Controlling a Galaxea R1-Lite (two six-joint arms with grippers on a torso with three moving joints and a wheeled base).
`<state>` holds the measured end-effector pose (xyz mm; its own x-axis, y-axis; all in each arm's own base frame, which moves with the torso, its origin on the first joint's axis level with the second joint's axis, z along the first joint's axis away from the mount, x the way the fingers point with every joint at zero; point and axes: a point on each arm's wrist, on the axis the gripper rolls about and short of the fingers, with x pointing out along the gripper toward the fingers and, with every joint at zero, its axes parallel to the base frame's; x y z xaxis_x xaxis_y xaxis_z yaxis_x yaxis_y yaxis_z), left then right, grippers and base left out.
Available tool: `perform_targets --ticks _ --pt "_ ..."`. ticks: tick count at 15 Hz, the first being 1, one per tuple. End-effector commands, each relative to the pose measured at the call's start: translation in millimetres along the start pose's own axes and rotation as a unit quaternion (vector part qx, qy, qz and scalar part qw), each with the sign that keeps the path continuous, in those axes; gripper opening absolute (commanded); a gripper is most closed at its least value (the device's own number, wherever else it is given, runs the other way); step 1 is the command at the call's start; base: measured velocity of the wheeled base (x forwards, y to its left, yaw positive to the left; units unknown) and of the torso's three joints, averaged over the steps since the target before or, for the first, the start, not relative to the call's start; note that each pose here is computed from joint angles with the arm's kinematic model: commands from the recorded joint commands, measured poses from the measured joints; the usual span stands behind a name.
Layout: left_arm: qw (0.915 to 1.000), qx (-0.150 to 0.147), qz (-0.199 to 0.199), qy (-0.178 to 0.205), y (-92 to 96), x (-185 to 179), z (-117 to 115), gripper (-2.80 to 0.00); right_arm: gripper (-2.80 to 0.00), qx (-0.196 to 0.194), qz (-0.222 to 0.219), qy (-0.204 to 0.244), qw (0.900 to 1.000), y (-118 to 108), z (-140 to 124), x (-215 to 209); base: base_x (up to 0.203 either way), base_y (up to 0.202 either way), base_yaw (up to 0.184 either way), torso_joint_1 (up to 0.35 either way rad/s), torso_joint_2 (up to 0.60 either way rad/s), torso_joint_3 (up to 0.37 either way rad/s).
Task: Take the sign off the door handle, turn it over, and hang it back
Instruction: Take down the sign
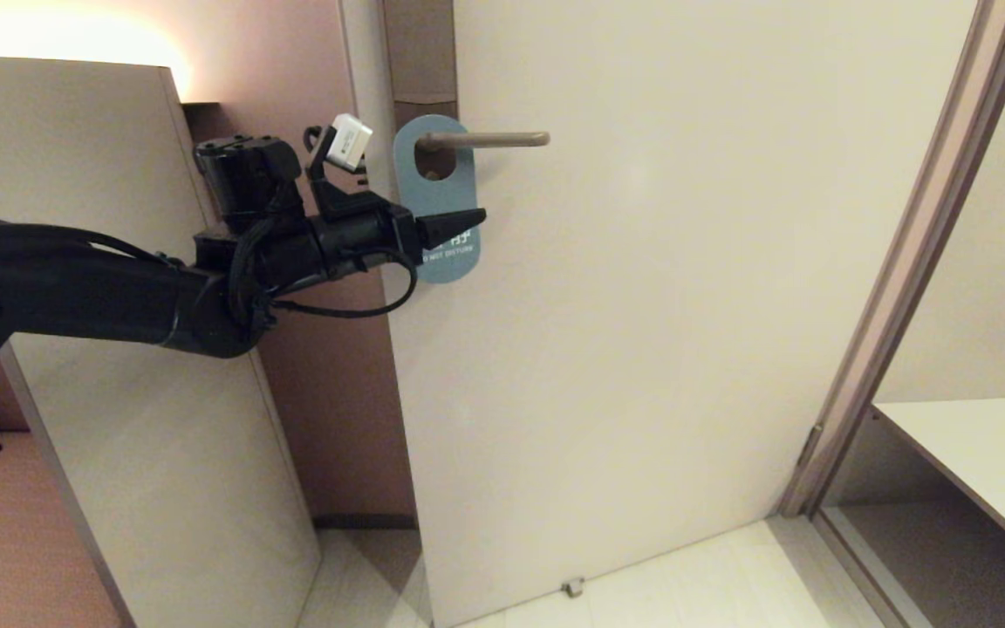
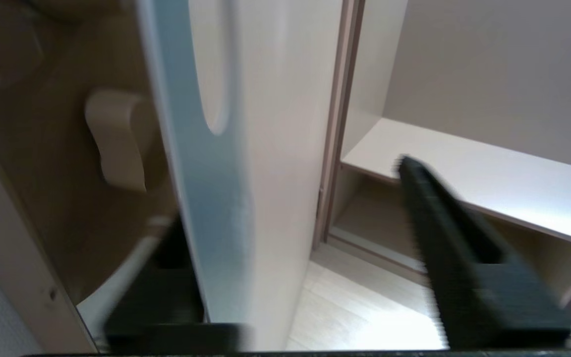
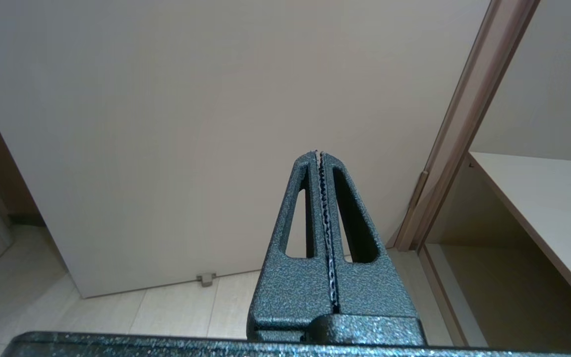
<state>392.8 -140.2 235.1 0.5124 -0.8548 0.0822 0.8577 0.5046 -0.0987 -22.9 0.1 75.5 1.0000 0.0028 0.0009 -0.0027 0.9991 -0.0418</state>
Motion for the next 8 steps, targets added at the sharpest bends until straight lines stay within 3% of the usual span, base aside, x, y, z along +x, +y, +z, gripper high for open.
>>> perform_targets --ticks 1,8 --pt "1.0 0.0 0.0 -0.001 2.0 0.7 -1.6 -2.8 -2.8 -0.001 0.0 0.0 1.0 0.0 0.0 0.1 0.0 0.0 0.0 0.0 0.0 0.0" --pt "0.9998 0.011 0.006 -0.013 4.3 -4.3 9.3 -2.8 -2.8 -0.001 0.0 0.0 1.0 0.0 0.0 0.1 0.0 0.0 0.0 0.0 0.0 0.0"
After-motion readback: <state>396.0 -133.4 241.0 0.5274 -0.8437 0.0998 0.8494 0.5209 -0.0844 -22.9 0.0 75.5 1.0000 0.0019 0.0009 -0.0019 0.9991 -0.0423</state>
